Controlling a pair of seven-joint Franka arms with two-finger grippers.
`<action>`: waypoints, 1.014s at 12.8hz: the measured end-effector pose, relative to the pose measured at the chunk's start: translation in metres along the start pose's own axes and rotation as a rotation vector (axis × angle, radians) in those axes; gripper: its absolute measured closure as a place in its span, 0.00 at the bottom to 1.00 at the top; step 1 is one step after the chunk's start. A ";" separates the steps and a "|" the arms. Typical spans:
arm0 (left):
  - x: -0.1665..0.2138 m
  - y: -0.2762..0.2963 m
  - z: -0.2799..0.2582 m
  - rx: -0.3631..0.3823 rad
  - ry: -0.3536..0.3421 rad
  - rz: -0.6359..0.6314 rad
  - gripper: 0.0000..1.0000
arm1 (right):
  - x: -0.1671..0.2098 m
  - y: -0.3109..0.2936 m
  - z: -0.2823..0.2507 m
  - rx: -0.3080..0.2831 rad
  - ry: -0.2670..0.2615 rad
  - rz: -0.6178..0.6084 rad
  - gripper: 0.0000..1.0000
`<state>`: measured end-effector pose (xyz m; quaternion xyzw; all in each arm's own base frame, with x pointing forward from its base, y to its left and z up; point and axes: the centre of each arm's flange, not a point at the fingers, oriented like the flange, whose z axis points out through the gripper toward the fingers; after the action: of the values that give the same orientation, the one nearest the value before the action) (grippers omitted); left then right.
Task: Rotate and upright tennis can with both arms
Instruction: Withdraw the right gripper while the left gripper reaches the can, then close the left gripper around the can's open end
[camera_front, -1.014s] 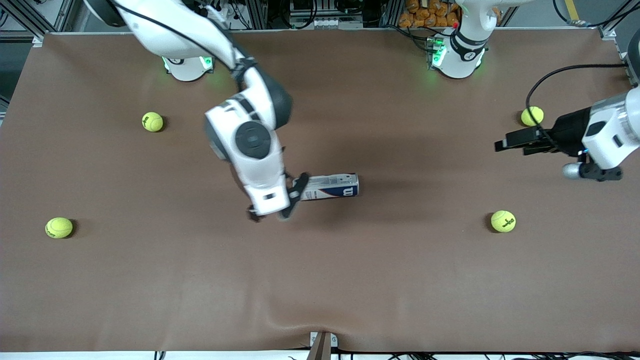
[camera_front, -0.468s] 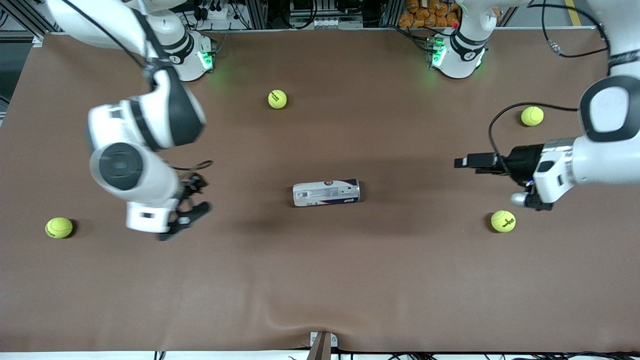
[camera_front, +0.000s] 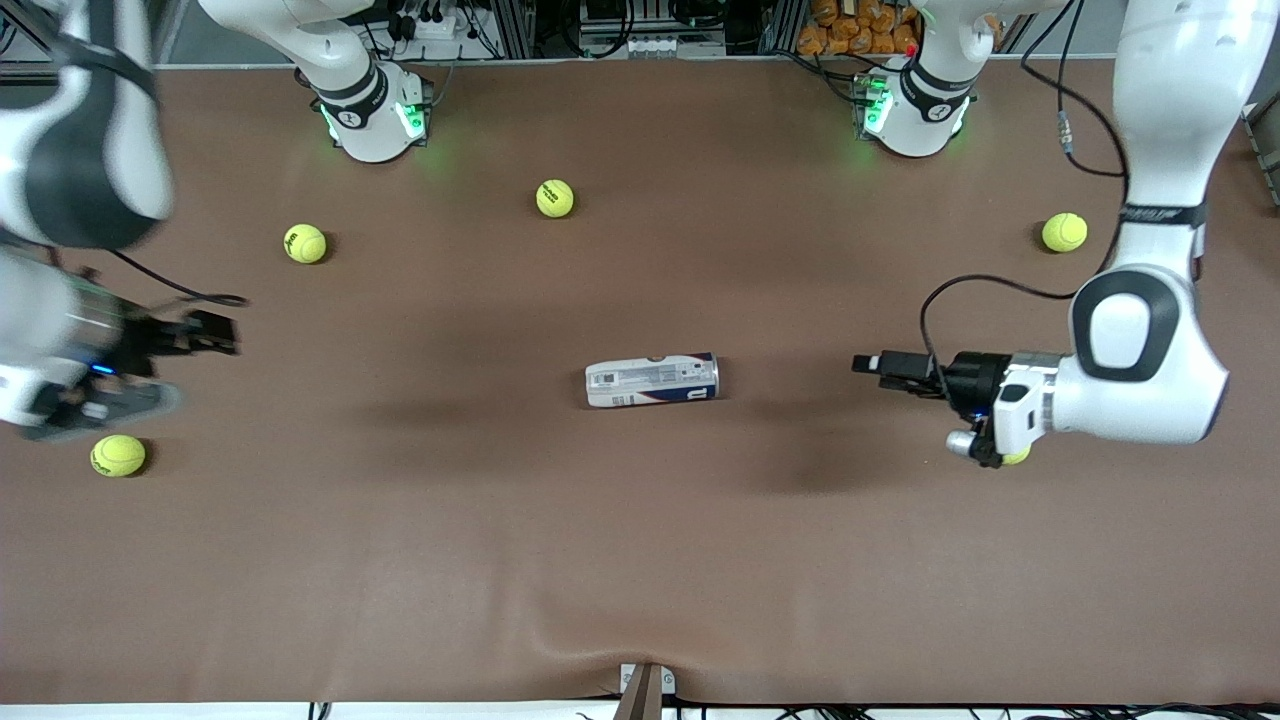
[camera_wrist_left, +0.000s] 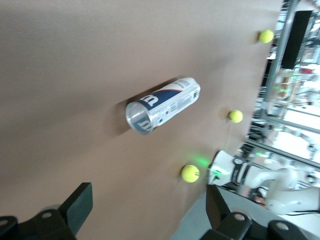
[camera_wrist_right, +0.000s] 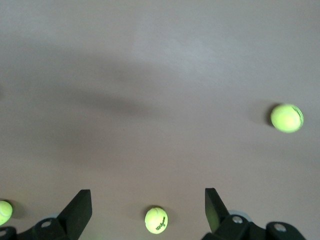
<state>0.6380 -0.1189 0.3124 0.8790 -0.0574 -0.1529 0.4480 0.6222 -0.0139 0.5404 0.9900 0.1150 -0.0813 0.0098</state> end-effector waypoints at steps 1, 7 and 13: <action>0.004 -0.004 0.010 -0.036 -0.005 -0.006 0.00 | -0.015 0.017 -0.007 0.019 0.009 0.033 0.00; 0.024 -0.030 0.096 -0.192 0.042 0.049 0.00 | -0.073 0.021 -0.054 0.072 0.033 0.222 0.00; 0.015 -0.039 0.174 -0.259 0.137 -0.011 0.00 | -0.110 0.035 -0.074 0.088 0.055 0.264 0.00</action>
<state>0.5954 -0.2337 0.1820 0.8226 -0.0014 -0.1011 0.5595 0.5367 -0.0703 0.6317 0.9978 -0.0199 -0.0570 -0.0263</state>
